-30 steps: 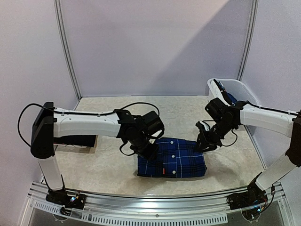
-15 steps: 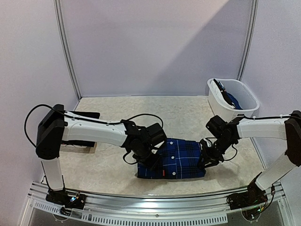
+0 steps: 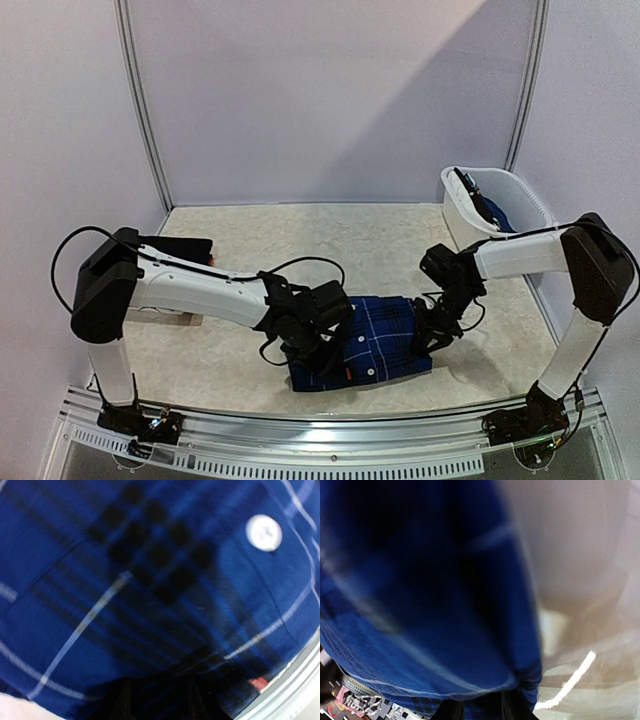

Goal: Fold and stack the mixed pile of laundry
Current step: Rotate the square-folded shirt at the corner of the board.

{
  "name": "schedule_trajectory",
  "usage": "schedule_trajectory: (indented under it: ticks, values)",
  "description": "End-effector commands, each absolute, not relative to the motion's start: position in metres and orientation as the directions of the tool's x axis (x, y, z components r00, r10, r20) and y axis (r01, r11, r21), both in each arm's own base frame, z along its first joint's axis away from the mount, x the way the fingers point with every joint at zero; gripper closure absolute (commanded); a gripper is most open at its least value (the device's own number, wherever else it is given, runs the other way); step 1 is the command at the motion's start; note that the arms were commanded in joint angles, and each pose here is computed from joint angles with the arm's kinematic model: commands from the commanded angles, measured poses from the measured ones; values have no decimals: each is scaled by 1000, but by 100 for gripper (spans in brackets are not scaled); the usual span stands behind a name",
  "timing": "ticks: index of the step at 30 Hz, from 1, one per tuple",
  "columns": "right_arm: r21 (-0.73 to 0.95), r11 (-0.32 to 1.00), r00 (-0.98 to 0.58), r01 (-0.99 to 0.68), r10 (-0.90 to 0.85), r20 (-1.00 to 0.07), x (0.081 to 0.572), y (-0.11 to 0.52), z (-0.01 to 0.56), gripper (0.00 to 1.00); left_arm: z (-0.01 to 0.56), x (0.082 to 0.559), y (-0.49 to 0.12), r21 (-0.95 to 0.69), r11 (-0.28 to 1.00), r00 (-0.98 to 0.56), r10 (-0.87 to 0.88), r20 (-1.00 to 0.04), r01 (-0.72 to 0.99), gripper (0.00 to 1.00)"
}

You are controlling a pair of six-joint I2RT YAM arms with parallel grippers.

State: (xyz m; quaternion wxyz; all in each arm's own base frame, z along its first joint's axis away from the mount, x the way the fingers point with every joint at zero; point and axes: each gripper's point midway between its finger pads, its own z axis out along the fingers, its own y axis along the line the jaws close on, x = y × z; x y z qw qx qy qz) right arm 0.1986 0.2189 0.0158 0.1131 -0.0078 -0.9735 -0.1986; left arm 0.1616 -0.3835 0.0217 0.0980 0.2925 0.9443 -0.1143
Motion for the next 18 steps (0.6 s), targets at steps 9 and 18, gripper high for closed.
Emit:
schedule_trajectory:
  ticks: [9, 18]
  values:
    - [261, 964, -982, 54, 4, 187, 213, 194, 2, 74, 109, 170, -309, 92, 913, -839, 403, -365, 398, 13]
    - [294, 953, -979, 75, 13, 205, 192, 202, 7, 74, 117, 173, -292, -178, 922, -853, 228, -469, 345, 1]
